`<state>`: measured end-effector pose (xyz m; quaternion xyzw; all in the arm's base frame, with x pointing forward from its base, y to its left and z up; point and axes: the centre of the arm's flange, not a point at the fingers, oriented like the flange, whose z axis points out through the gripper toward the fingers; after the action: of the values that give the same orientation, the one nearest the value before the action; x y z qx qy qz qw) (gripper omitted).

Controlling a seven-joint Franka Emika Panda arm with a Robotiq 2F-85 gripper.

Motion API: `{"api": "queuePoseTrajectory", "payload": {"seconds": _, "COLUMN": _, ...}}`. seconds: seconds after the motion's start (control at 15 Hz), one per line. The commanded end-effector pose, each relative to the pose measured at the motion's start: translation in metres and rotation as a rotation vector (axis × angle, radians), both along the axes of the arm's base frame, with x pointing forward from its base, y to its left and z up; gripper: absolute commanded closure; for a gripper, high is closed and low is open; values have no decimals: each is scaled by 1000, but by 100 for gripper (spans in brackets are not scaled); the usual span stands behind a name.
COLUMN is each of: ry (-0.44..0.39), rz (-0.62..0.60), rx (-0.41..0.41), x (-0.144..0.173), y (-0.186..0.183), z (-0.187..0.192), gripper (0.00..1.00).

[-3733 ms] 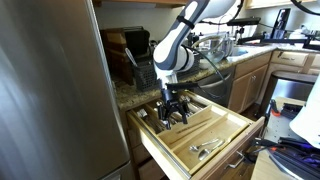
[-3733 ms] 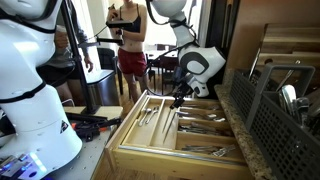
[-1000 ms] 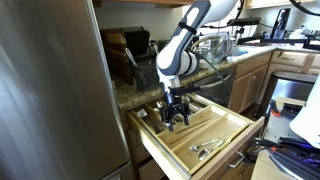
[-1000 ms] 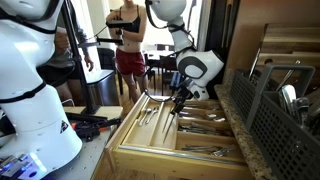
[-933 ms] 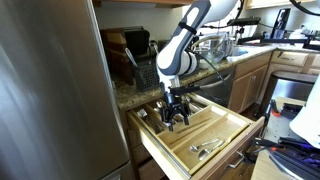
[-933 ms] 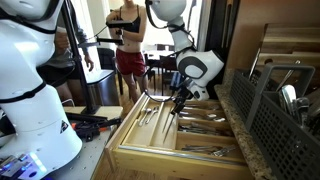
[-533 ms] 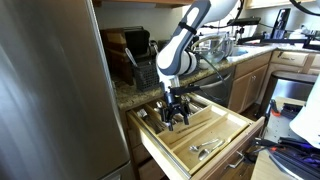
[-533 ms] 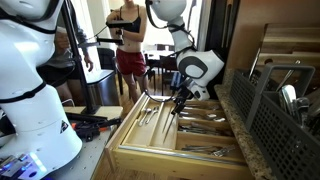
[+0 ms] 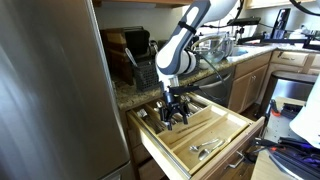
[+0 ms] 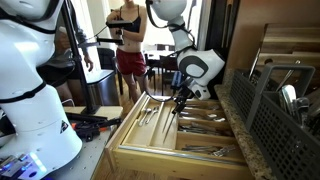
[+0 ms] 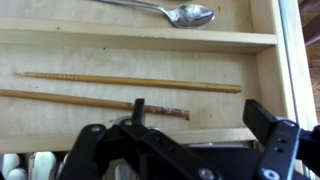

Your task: Take the spoon from the utensil holder and put it in the drawer with the other spoons

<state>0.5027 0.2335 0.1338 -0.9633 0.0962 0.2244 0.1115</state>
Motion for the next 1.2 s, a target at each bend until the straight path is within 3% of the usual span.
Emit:
{"api": "queuePoseTrajectory", "payload": {"seconds": 0.0, "ry": -12, "rz": 18, "rx": -5, "x": 1, "y": 1, "z": 2, "gripper": 0}}
{"api": "queuePoseTrajectory", "payload": {"seconds": 1.13, "ry": -17, "rz": 31, "rx": -3, "x": 17, "y": 4, "z": 0, "gripper": 0}}
